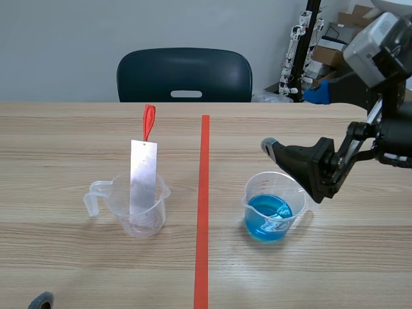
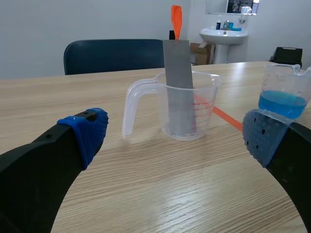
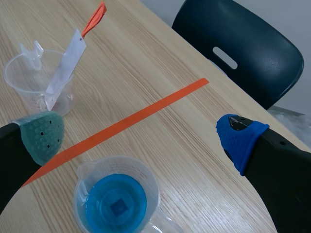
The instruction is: Do the redox reaction experiment. lift the metal plate out of the left beaker
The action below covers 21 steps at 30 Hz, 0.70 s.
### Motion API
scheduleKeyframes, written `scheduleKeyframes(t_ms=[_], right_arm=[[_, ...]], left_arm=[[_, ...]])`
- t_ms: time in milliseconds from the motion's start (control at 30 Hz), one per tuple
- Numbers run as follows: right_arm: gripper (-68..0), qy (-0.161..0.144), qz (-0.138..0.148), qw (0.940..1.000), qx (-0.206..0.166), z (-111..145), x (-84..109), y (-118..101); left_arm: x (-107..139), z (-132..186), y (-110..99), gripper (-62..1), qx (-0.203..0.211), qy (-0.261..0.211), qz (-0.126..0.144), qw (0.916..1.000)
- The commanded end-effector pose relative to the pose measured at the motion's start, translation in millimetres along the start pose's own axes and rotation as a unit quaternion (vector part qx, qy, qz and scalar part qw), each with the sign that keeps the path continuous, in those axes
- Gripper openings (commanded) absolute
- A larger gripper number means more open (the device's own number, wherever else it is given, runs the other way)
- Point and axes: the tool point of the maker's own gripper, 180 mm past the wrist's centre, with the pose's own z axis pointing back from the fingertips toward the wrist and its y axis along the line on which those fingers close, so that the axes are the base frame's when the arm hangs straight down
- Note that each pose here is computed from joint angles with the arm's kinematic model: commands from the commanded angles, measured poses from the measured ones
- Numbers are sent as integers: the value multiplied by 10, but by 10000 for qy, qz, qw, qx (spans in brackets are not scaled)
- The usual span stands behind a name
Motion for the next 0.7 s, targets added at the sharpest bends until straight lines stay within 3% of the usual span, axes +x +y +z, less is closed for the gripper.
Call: scheduleKeyframes(t_ms=[0,267,467,667], right_arm=[[4,-154,212,9997,-12,-25,165,-66],[4,74,265,9985,481,-186,104,193],[4,39,389,9958,825,-338,182,368],[4,308,367,9914,1221,-541,144,662]], left_arm=[[45,-11,21,-27,-7,-101,-19,9999],[58,-17,23,-27,-8,-143,-23,9999],[58,-17,24,-27,-7,-143,-23,9999],[57,-17,24,-27,-7,-141,-23,9999]])
